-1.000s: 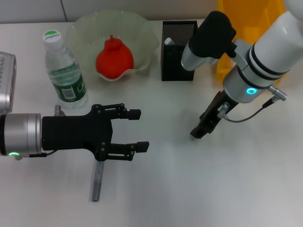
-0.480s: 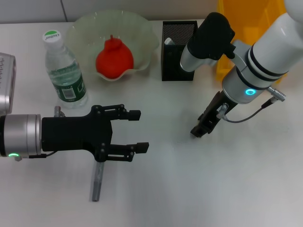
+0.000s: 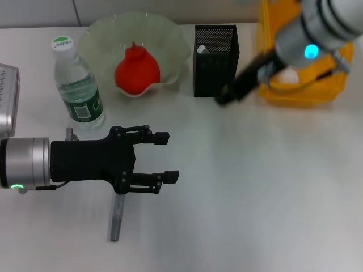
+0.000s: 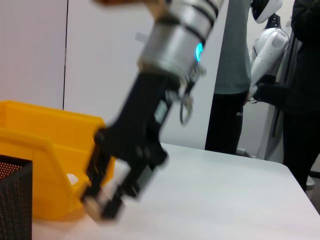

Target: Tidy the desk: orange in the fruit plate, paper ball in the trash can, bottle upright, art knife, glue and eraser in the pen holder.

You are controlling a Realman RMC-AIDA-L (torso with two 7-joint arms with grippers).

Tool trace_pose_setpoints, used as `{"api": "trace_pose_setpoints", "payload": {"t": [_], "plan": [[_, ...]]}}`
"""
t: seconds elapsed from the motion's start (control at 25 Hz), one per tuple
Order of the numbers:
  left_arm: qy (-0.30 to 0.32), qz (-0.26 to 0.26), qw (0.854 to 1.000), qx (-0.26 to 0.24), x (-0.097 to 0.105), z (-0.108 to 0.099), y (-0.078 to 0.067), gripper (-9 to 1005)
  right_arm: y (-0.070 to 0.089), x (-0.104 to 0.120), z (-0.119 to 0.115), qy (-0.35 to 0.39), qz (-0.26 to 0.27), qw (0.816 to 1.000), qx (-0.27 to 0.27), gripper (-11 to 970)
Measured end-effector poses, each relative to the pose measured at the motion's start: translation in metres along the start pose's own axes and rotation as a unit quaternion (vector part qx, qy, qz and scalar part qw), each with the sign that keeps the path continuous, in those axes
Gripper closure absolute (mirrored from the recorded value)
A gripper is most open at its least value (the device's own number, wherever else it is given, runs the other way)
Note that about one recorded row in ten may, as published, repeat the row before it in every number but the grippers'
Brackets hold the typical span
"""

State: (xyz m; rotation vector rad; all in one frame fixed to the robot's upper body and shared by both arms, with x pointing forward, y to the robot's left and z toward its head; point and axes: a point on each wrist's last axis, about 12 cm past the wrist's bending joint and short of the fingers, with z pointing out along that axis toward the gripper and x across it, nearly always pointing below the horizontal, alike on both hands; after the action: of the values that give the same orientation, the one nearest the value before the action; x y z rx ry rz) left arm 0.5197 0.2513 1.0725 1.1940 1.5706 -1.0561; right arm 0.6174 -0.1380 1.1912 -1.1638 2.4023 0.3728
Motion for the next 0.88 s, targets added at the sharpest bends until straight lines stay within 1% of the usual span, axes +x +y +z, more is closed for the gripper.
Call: {"api": "trace_pose_setpoints", "payload": {"t": [0.08, 0.2, 0.32, 0.6, 0.88], "plan": [[0.000, 0.000, 1.000, 0.000, 0.000, 0.000, 0.000, 226, -0.004, -0.008, -0.013, -0.031, 0.011, 0.999, 0.012, 542], [-0.001, 0.000, 1.000, 0.001, 0.000, 0.001, -0.001, 227, -0.012, -0.015, -0.026, -0.069, 0.023, 0.997, 0.029, 528], [-0.003, -0.001, 1.000, 0.002, 0.000, 0.001, -0.002, 229, -0.019, -0.019, -0.029, -0.097, 0.033, 0.994, 0.044, 515], [-0.005, 0.001, 1.000, 0.001, 0.000, 0.001, -0.002, 232, -0.033, -0.023, -0.014, -0.124, 0.051, 0.988, 0.073, 484], [-0.004, 0.003, 1.000, 0.001, 0.000, 0.001, -0.002, 235, -0.041, -0.024, 0.001, -0.127, 0.060, 0.986, 0.085, 453]]}}
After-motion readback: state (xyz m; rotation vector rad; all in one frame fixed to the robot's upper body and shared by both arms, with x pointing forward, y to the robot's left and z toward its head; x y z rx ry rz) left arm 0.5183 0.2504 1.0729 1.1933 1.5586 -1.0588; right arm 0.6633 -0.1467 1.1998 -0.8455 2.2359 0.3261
